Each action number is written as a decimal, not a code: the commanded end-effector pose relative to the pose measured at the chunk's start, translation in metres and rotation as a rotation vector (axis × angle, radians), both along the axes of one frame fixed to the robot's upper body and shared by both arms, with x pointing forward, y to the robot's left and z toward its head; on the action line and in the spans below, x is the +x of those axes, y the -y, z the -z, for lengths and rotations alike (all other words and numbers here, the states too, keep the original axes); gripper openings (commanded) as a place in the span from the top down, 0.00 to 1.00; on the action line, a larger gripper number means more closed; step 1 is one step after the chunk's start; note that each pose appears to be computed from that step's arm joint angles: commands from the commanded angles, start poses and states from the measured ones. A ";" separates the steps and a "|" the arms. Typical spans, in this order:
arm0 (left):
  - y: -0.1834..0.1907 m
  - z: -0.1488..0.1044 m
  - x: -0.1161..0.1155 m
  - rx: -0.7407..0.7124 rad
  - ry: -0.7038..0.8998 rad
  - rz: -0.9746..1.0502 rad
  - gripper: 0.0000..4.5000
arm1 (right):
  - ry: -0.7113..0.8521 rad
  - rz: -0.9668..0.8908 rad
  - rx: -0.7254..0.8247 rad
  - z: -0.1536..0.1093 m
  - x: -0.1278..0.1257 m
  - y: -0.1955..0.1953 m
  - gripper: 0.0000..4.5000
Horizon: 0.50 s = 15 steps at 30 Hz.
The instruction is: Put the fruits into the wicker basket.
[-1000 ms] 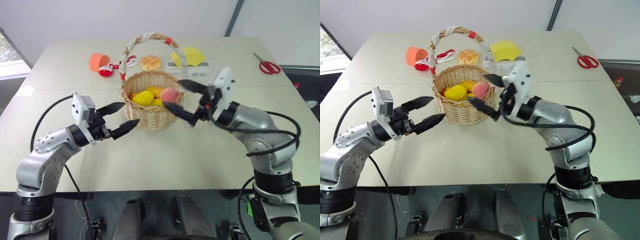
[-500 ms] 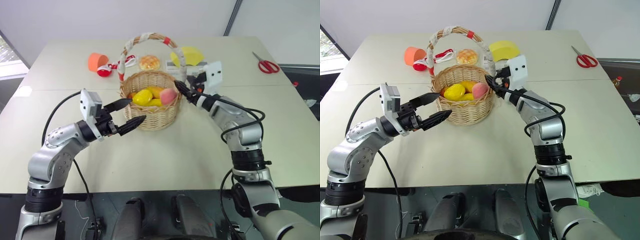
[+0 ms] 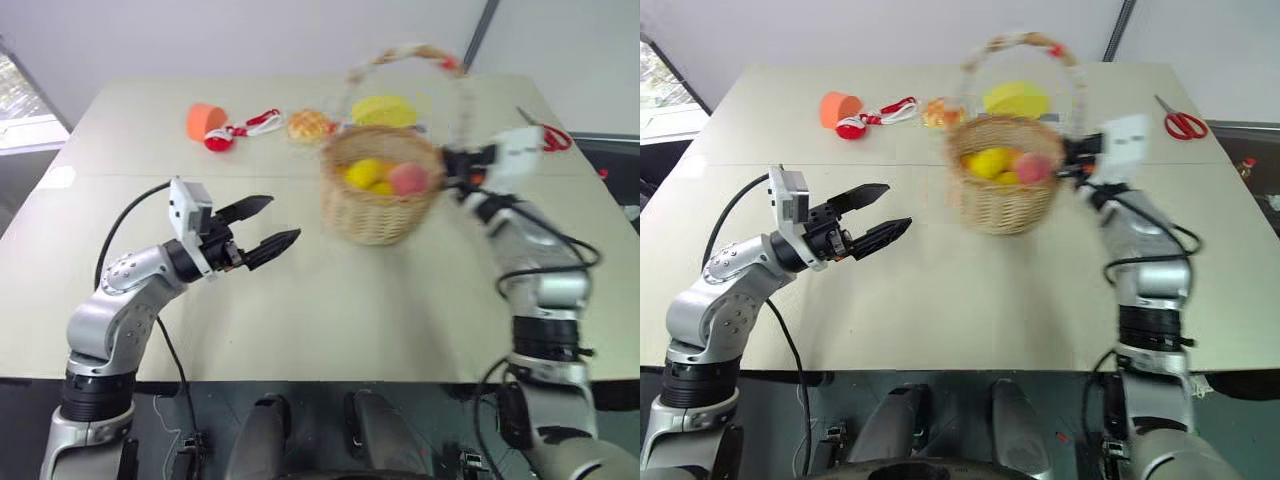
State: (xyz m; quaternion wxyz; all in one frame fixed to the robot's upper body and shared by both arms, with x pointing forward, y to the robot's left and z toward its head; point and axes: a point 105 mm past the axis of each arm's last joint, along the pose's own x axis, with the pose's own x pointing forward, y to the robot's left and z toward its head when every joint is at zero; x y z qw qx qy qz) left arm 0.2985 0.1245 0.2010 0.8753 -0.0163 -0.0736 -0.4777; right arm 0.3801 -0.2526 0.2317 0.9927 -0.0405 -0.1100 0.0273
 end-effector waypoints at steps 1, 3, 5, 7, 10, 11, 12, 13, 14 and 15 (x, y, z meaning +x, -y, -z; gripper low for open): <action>0.011 -0.008 0.002 -0.005 0.053 0.031 0.02 | 0.077 0.212 -0.042 -0.019 -0.017 0.057 0.98; 0.014 -0.007 0.006 -0.009 0.055 0.034 0.02 | 0.072 0.296 -0.023 -0.014 -0.019 0.078 0.98; 0.017 -0.007 0.010 -0.017 0.056 0.033 0.02 | 0.070 0.347 0.011 -0.008 -0.018 0.091 0.98; 0.019 -0.006 0.012 -0.021 0.058 0.033 0.02 | 0.055 0.347 0.050 -0.001 -0.016 0.095 0.98; 0.020 -0.005 0.013 -0.022 0.063 0.030 0.02 | 0.072 0.344 0.064 -0.001 -0.017 0.095 0.76; 0.019 -0.005 0.014 -0.023 0.065 0.026 0.02 | 0.086 0.349 0.063 -0.004 -0.020 0.096 0.69; 0.017 -0.005 0.014 -0.020 0.067 0.016 0.02 | 0.103 0.361 0.056 -0.008 -0.024 0.097 0.58; 0.015 -0.005 0.015 -0.018 0.069 0.008 0.02 | 0.113 0.369 0.051 -0.010 -0.027 0.098 0.45; 0.012 -0.005 0.016 -0.013 0.071 -0.004 0.02 | 0.119 0.375 0.040 -0.012 -0.031 0.100 0.34; 0.009 -0.005 0.016 -0.008 0.072 -0.018 0.02 | 0.122 0.376 0.024 -0.013 -0.035 0.101 0.34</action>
